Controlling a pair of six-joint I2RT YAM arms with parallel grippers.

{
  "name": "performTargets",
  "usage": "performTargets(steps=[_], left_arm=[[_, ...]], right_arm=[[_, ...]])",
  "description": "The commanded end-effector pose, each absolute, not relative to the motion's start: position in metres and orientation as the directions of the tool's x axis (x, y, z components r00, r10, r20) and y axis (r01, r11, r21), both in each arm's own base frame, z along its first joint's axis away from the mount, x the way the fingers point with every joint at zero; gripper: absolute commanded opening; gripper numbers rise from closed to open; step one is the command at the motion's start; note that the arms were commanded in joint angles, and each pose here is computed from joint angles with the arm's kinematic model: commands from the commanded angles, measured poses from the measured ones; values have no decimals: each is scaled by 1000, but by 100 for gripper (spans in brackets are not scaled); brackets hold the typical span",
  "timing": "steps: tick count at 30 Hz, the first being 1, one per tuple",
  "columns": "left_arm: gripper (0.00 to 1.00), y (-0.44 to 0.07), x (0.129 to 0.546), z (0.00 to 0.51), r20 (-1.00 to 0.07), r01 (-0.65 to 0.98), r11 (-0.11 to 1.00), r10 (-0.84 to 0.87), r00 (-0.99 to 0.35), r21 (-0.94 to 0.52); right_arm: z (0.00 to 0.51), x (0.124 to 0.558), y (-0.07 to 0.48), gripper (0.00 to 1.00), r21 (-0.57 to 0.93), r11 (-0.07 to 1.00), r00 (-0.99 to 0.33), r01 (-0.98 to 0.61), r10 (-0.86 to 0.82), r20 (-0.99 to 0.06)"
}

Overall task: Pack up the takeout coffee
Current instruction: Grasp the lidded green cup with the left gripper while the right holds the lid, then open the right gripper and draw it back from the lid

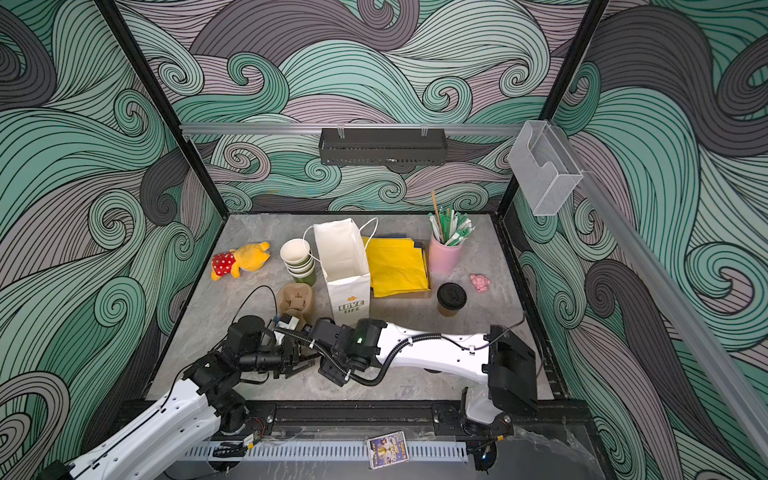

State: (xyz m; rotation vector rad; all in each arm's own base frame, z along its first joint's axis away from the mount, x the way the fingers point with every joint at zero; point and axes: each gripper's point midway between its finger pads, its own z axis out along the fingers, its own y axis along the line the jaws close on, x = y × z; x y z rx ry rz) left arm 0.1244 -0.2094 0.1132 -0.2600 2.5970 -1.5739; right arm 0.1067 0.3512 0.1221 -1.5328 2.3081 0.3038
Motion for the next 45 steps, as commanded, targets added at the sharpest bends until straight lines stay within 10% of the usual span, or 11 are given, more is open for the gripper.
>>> performTargets(steps=[1,29,37,45], left_arm=[[66,-219,124,119,-19,-51,434,-157,-987,-900],[57,-218,116,90,26,-79,554,-104,-994,-828],[57,-219,116,92,17,-68,553,-96,-995,-830],[56,-220,115,92,15,-61,555,-87,-996,-829]], right_arm=[[71,78,321,69,35,313,-313,-949,-925,-214],[179,101,352,91,24,395,-348,-919,-779,-522],[180,107,295,72,254,762,-749,-596,-413,-519],[146,88,295,51,492,763,-882,-420,-216,-419]])
